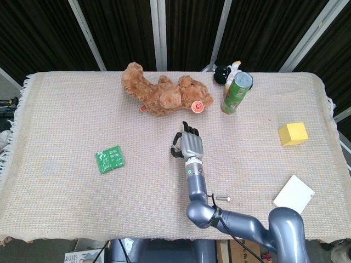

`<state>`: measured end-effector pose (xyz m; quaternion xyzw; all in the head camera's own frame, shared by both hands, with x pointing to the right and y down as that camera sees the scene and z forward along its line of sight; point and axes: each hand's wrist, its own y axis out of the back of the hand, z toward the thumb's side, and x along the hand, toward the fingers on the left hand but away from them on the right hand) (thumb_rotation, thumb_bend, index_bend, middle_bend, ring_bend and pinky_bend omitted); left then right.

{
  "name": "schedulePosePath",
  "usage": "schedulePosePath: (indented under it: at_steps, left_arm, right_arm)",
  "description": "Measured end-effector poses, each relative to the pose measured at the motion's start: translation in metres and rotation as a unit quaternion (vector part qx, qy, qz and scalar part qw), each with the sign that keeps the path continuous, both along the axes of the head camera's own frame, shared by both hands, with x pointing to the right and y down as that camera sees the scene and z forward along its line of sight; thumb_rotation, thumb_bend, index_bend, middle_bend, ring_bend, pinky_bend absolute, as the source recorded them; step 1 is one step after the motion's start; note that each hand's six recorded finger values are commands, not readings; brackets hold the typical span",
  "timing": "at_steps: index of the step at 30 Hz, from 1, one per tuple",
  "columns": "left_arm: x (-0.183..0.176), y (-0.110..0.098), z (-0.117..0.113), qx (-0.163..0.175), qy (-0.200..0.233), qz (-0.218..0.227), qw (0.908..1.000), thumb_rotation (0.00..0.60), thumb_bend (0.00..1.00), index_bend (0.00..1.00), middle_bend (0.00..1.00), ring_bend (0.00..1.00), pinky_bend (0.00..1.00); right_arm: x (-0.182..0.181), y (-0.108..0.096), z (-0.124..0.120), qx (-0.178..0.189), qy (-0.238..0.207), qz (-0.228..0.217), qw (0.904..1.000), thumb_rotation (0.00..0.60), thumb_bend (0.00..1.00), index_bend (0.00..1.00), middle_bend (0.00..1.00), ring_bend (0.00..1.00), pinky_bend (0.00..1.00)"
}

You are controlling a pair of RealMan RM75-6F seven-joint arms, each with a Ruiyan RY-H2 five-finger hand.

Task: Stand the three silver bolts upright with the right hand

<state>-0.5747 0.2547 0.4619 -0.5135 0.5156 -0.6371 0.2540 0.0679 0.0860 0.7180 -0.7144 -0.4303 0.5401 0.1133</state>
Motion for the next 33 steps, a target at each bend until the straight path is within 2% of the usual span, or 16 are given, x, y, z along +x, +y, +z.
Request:
schedulePosePath:
  at_steps: [11, 33]
  left_arm:
    - [-0.0006, 0.0004, -0.0005, 0.0, -0.001, -0.003, 1.0, 0.6, 0.07, 0.07, 0.02, 0.0, 0.09]
    - [-0.002, 0.001, -0.0012, -0.001, -0.002, -0.007, 1.0, 0.6, 0.07, 0.07, 0.02, 0.0, 0.09]
  right_arm:
    - [0.0021, -0.0022, 0.002, 0.001, -0.037, 0.024, 0.999, 0.6, 0.4, 0.58, 0.02, 0.1, 0.08]
    - [0.0023, -0.0003, 0.0062, -0.002, -0.041, 0.029, 0.9987, 0.6, 0.4, 0.54, 0.02, 0.09, 0.08]
